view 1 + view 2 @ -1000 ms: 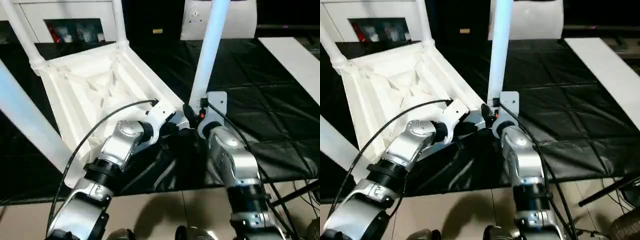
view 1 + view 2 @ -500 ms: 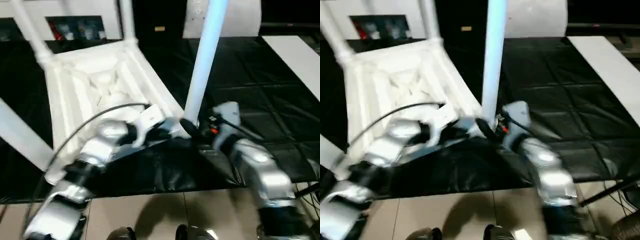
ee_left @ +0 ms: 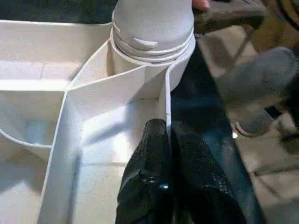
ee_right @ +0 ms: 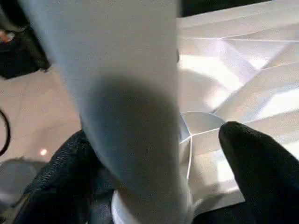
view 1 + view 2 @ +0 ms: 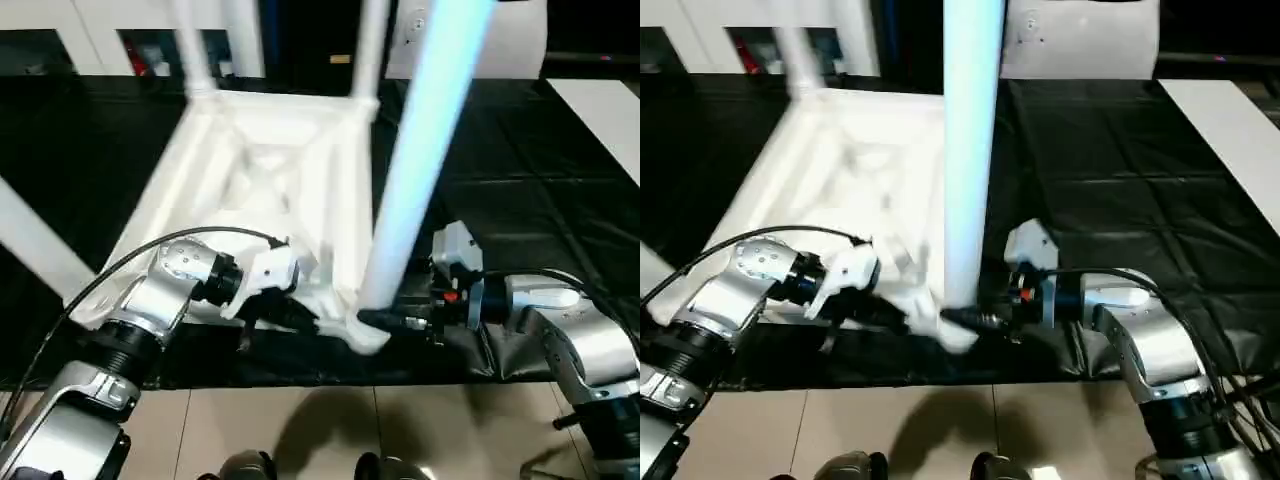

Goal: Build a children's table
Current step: Rotate leg to tighten

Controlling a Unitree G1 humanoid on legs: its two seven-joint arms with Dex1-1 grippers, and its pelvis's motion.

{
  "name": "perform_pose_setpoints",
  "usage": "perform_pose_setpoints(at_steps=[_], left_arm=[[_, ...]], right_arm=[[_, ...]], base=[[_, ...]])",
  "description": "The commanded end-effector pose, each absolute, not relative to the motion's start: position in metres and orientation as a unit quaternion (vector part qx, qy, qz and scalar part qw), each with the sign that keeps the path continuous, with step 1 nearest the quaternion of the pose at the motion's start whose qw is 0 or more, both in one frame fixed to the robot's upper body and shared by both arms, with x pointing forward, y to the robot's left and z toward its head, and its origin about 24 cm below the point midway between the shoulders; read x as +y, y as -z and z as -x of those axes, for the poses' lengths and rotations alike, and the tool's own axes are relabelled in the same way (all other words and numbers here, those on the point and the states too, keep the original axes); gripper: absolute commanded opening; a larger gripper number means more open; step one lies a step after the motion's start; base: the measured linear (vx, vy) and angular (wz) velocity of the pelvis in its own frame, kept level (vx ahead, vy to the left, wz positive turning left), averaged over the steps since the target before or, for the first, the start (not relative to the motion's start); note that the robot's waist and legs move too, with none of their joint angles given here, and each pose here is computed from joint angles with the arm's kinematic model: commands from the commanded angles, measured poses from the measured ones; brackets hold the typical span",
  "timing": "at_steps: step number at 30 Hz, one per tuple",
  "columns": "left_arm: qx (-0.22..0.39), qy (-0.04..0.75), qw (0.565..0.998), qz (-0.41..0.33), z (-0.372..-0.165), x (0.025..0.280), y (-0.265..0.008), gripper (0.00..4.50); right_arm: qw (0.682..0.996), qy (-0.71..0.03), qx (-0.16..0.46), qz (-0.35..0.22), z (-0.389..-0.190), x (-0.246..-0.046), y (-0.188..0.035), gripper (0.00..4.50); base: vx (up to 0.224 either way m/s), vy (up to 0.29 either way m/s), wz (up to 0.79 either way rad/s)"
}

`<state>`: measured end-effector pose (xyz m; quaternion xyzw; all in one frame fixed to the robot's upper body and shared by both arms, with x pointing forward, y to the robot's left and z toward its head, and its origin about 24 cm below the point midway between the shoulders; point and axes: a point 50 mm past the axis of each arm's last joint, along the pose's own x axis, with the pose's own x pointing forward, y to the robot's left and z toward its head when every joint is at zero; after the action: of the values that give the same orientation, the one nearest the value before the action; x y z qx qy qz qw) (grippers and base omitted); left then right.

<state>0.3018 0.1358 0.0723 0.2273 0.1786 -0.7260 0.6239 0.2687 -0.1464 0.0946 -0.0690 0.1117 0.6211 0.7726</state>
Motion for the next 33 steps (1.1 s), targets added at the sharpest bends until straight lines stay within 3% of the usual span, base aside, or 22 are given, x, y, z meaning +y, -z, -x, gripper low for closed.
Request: perform_pose_setpoints(at_steps=[1,2,7,19,28,33], left_arm=[[0.184,0.756,0.581,-0.241,-0.297,0.129,-0.072,0.00],[0.186,0.763,0.570,-0.242,-0.295,0.130,-0.072,0.00],[0.184,0.770,0.560,-0.243,-0.293,0.130,-0.072,0.00],[0.173,0.772,0.560,-0.245,-0.293,0.127,-0.072,0.00],[0.168,0.766,0.580,-0.221,-0.292,0.125,-0.071,0.00],[0.164,0.735,0.627,-0.199,-0.296,0.118,-0.072,0.00]], right_arm=[[0.762,-0.633,0.114,0.079,-0.269,-0.146,-0.096,3.83],[0.735,-0.662,0.129,0.077,-0.265,-0.145,-0.094,3.64],[0.705,-0.688,0.148,0.089,-0.262,-0.144,-0.090,3.32],[0.695,-0.697,0.148,0.091,-0.265,-0.141,-0.086,2.23],[0.694,-0.702,0.152,0.055,-0.258,-0.139,-0.084,2.00],[0.726,-0.672,0.147,0.005,-0.252,-0.126,-0.083,1.99]], base=[[0.000,0.000,0.00],[0.000,0.000,0.00],[0.000,0.000,0.00],[0.000,0.000,0.00],[0.000,0.000,0.00],[0.000,0.000,0.00]])
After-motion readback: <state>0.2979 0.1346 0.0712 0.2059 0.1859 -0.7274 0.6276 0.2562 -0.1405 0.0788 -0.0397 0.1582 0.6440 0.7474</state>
